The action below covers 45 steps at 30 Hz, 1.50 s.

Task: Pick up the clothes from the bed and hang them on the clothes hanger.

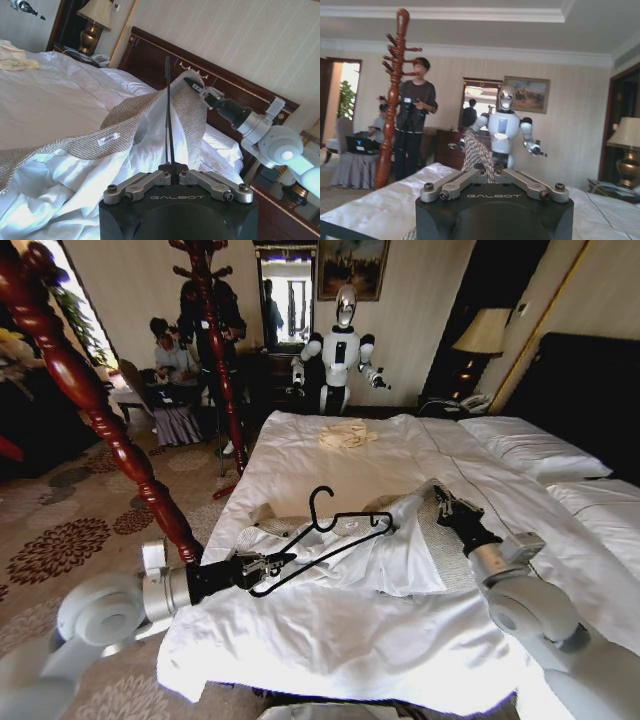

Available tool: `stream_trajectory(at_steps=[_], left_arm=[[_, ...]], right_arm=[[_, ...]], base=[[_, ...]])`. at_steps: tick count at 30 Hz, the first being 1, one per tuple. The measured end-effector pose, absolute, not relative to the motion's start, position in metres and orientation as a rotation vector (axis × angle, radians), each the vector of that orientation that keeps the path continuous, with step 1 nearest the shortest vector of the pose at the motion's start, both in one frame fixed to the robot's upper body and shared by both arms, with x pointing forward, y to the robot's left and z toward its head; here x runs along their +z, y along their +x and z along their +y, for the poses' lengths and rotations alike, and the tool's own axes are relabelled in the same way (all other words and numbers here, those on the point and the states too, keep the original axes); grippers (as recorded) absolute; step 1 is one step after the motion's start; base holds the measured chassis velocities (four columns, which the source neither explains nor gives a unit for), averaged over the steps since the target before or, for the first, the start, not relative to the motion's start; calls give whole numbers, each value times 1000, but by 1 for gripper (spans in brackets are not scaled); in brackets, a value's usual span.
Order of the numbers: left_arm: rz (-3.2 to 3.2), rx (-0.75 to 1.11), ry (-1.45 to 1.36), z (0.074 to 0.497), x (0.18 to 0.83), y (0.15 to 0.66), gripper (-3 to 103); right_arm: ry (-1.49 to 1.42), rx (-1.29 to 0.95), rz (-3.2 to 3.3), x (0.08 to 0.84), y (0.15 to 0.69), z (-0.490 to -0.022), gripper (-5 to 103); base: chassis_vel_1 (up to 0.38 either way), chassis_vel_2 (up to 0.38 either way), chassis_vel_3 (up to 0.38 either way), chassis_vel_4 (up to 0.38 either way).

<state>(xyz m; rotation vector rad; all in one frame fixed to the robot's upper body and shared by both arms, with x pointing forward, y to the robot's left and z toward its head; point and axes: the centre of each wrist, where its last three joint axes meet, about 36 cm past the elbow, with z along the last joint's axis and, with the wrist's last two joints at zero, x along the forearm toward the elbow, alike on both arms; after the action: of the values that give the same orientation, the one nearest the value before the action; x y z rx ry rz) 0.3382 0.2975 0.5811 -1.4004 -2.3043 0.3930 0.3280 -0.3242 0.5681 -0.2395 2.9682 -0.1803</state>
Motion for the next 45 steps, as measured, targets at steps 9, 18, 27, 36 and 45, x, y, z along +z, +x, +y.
stream_trajectory(at_steps=[9,18,27,36,45], left_arm=[[-2347,366,-1316,298,547,359,2],[-2432,334,-1266,297,529,372,2],[-2562,297,-1228,307,547,387,2],[-2555,308,-1253,297,546,390,2],[-2407,329,-1321,276,534,372,2]], right_arm=[[-502,-197,2781,579,318,-310,1],[-688,-188,2682,579,314,-301,1],[-745,-210,2667,575,314,-300,1],[-873,-232,2615,566,309,-296,1],[-864,-245,2612,565,310,-299,1]], base=[[0,0,0,0],[0,0,0,0],[0,0,0,0],[0,0,0,0],[0,0,0,0]])
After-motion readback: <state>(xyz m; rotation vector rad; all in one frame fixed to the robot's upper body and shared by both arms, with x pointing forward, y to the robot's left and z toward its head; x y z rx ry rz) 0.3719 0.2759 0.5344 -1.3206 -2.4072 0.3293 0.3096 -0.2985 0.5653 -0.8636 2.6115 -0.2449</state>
